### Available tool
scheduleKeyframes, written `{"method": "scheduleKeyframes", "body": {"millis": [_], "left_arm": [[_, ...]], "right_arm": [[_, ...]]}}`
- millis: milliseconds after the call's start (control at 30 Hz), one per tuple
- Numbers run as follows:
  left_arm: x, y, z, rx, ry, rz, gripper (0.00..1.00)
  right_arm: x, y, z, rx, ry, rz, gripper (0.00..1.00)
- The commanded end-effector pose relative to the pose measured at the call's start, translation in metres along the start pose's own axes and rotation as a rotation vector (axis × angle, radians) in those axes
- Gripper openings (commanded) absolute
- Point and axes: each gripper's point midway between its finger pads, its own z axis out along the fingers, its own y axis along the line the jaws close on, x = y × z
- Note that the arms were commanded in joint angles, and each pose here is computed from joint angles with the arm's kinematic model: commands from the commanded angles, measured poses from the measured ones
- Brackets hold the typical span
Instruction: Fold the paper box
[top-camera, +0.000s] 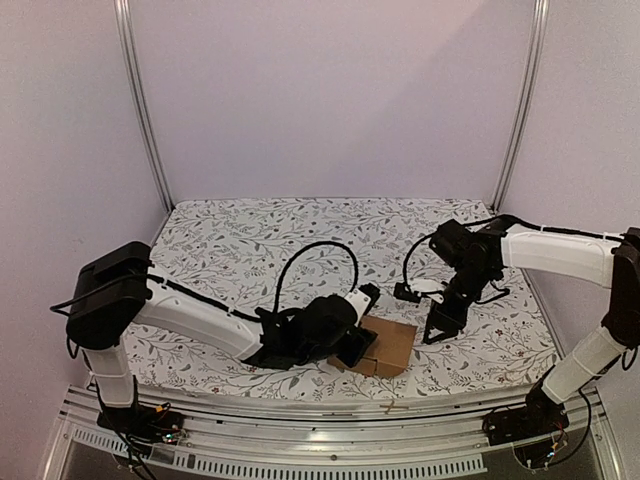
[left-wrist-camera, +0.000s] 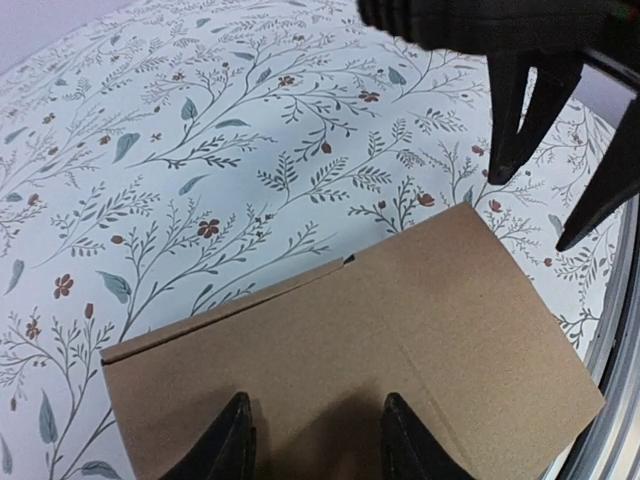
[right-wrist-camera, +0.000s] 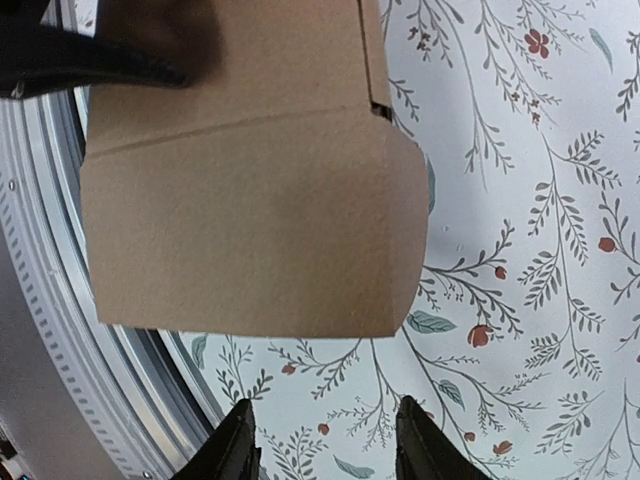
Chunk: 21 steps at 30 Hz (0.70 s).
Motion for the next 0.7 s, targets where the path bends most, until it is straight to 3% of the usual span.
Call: {"method": "scheduleKeyframes", "body": {"millis": [0, 100, 300, 467, 667], "left_arm": [[0.018, 0.000, 0.006, -0.009, 0.052, 0.039, 0.43], [0.023, 0.002, 0.008, -0.020, 0.060, 0.065, 0.42], [0.025, -0.007, 0.007, 0.055, 0.004, 0.192, 0.41], [0.018, -0.013, 0.003, 0.096, -0.049, 0.261, 0.41], [0.010, -0.011, -0.005, 0.094, -0.098, 0.293, 0.41]], "right_arm": [[0.024, 0.006, -0.026, 0.052, 0.059, -0.116, 0.50], [0.018, 0.012, -0.042, 0.043, 0.033, -0.152, 0.52], [-0.049, -0.003, -0.052, 0.047, -0.147, -0.105, 0.54], [-0.084, -0.016, -0.016, -0.072, -0.143, -0.019, 0.52], [-0.071, -0.012, 0.029, -0.172, -0.034, 0.056, 0.48]]}}
